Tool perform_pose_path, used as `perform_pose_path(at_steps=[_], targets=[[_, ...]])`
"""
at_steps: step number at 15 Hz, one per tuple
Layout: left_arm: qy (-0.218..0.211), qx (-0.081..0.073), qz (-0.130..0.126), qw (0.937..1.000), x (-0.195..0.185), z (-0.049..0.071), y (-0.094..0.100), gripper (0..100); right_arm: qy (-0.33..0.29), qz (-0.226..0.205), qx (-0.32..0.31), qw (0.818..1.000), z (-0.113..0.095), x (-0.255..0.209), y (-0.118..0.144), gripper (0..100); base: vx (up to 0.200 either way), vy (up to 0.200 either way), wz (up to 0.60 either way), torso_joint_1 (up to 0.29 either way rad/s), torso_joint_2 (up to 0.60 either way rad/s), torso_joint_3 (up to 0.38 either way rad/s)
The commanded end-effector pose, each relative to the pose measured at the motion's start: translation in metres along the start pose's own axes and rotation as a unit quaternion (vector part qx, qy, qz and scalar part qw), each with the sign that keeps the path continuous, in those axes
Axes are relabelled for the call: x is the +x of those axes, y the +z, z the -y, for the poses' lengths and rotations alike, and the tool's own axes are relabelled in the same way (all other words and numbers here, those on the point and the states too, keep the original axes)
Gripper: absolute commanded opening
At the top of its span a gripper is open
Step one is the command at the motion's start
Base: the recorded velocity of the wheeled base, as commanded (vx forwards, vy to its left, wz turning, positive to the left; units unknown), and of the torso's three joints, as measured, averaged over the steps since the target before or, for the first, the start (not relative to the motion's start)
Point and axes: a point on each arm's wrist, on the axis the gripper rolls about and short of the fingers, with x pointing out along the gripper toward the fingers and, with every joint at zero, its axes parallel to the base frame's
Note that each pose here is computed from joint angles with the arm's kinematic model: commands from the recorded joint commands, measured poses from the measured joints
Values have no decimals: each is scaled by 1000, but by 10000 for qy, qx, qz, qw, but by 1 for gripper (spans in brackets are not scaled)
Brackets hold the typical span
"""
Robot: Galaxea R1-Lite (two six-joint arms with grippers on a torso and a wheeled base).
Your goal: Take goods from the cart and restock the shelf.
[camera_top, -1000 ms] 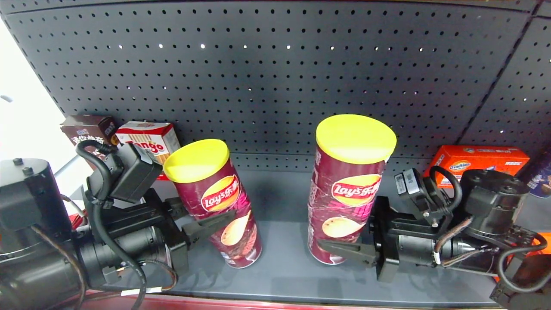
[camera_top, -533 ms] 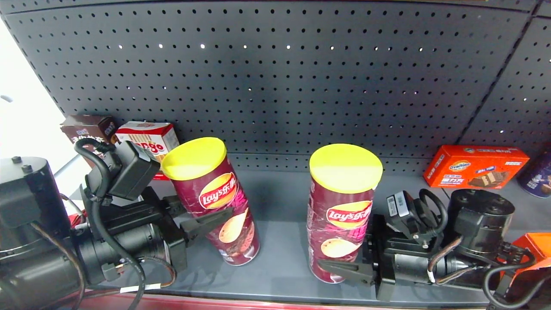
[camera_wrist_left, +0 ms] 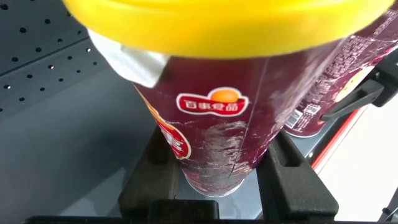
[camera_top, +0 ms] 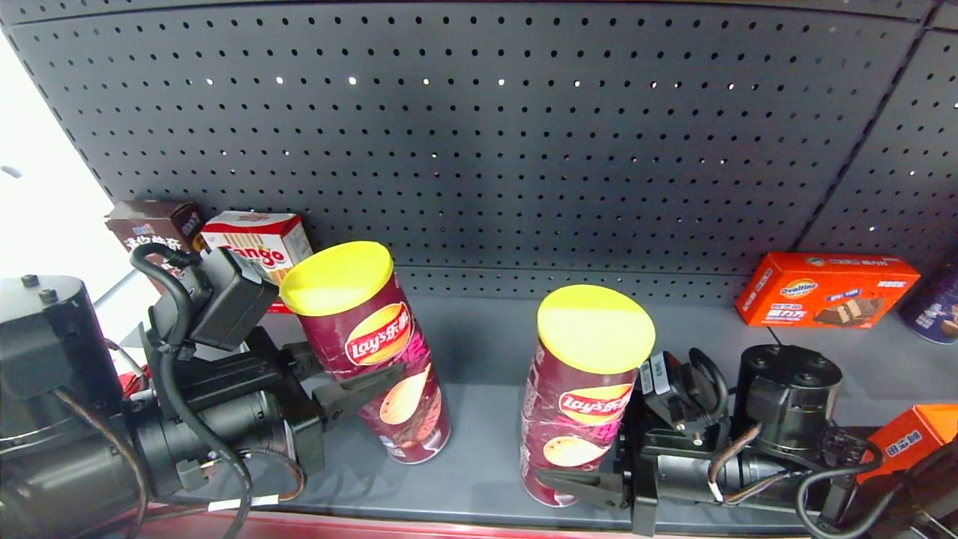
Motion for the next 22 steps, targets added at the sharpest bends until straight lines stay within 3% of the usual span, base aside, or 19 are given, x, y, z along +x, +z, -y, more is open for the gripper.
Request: perform_pose_path(at_steps=[1, 16, 17, 22], targets=[[0, 3, 9, 10000, 0, 0, 0, 0, 4, -117, 90, 9999, 1, 5, -8, 0, 0, 0, 0, 0, 0, 0], [-1, -2, -6, 10000, -1, 0, -1, 0, -247, -123, 24, 9996, 18, 1, -14, 0, 0, 0, 0, 0, 0, 0], [-1, -2, -6, 10000, -1, 0, -1, 0, -248, -118, -19, 9996, 18, 1, -13, 100, 0, 0, 0, 0, 0, 0], [-1, -2, -6, 10000, -1, 0, -1, 0, -291, -21, -132, 9995, 11, -9, -3, 100, 0, 0, 0, 0, 0, 0]])
